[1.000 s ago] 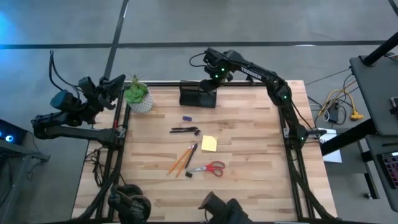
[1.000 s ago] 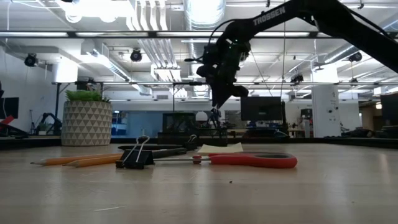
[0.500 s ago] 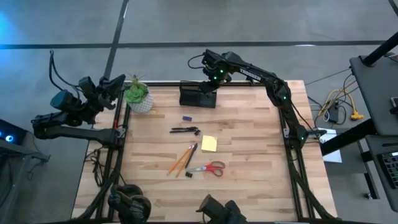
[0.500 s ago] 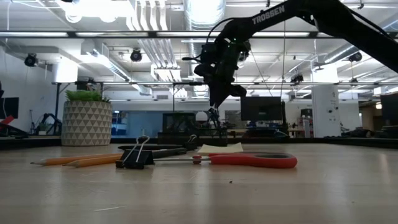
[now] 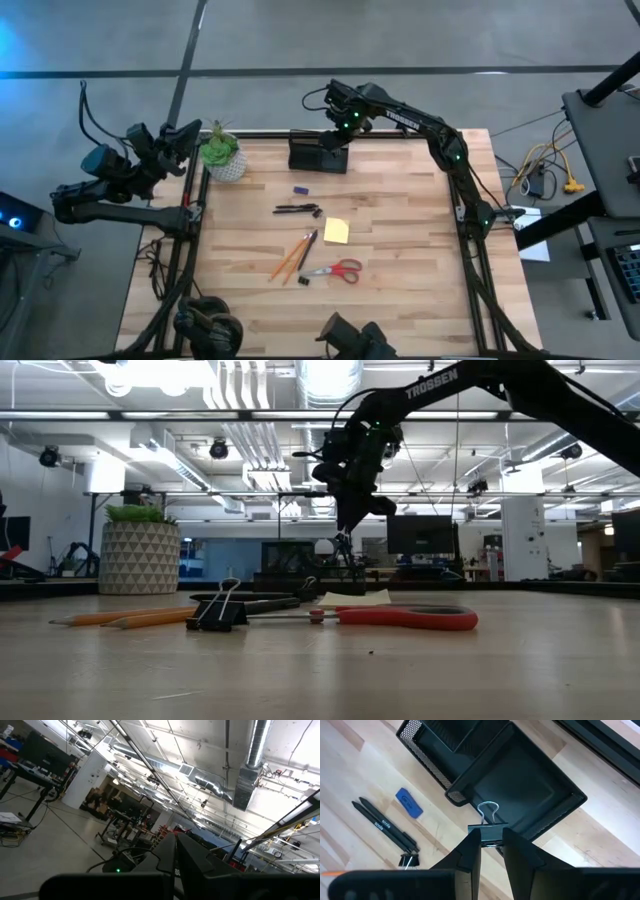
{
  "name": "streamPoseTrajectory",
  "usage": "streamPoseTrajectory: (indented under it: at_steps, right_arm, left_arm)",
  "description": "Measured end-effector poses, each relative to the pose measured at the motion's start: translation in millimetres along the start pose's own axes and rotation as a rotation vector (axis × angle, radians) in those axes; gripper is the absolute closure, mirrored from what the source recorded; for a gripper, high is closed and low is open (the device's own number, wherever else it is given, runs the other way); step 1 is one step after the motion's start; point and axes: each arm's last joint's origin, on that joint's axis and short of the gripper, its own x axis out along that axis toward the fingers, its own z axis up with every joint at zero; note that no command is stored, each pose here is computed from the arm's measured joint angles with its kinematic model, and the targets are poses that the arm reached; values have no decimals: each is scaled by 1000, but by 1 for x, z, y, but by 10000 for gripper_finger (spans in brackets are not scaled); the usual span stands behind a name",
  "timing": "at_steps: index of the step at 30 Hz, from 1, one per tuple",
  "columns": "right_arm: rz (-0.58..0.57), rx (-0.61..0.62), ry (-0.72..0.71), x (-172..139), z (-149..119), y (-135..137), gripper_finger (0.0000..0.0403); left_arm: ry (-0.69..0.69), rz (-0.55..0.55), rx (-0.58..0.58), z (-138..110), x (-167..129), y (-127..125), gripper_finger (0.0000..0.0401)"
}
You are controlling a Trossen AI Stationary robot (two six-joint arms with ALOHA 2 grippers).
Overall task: Pick and place office supplies into organizer
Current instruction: Put the top black binder clip into the bottom left section of the black desk organizer
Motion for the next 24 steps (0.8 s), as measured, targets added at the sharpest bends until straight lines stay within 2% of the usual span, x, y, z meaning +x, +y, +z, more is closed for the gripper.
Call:
streamPoseTrajectory:
  at_steps: [16,19,24]
  right_arm:
    - [2,-4,-1,0,0,1,339]
    - [12,-62,-2,3,-3,11,339]
    - [47,-187,-28,10,-12,42,339]
  left_arm:
    - [0,0,0,0,0,0,401]
    - [0,0,0,0,0,0,401]
    - [0,0,0,0,0,0,401]
